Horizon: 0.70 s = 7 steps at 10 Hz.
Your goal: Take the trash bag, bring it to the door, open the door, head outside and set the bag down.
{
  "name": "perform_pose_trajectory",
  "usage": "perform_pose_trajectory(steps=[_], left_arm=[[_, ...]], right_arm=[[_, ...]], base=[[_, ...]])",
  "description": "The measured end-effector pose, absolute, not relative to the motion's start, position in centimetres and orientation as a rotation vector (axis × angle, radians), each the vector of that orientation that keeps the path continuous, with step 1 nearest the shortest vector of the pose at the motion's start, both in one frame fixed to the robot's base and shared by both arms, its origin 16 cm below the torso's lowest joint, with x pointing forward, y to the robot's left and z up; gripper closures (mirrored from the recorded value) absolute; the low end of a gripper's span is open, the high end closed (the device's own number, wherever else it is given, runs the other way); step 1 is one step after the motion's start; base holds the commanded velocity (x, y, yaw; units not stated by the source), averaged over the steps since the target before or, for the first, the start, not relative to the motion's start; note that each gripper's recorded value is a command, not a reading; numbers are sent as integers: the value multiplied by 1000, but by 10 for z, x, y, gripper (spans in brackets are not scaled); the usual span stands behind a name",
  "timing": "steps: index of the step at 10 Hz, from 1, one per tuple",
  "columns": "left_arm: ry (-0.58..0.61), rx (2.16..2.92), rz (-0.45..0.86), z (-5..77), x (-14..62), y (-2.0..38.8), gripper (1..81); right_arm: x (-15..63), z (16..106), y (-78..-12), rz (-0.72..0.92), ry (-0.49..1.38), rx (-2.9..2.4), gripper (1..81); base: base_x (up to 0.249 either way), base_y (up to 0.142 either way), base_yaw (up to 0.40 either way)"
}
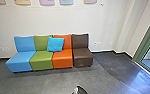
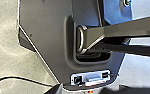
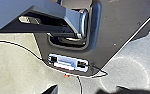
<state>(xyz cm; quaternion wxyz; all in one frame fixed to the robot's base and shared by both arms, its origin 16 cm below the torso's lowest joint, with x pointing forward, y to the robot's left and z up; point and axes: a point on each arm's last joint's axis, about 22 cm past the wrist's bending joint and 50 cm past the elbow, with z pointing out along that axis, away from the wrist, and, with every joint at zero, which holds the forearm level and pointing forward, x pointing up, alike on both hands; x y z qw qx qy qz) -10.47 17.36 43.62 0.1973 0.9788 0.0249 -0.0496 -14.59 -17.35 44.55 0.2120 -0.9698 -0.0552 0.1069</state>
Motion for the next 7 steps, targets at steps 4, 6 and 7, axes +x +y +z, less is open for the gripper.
perform_pose_trajectory(steps=[4, 6, 7], left_arm=[[69, 2740, -139, 436, -105, 174, 10], [69, 2740, -139, 436, -105, 174, 10], [69, 2740, -139, 436, -105, 174, 10]], right_arm=[[-146, 445, -173, 297, -153, -2694, 10], [-146, 445, -172, 296, -154, -2694, 10], [-146, 445, -173, 297, -154, -2695, 10]], base=[[92, 0, 0], [92, 0, 0], [92, 0, 0]])
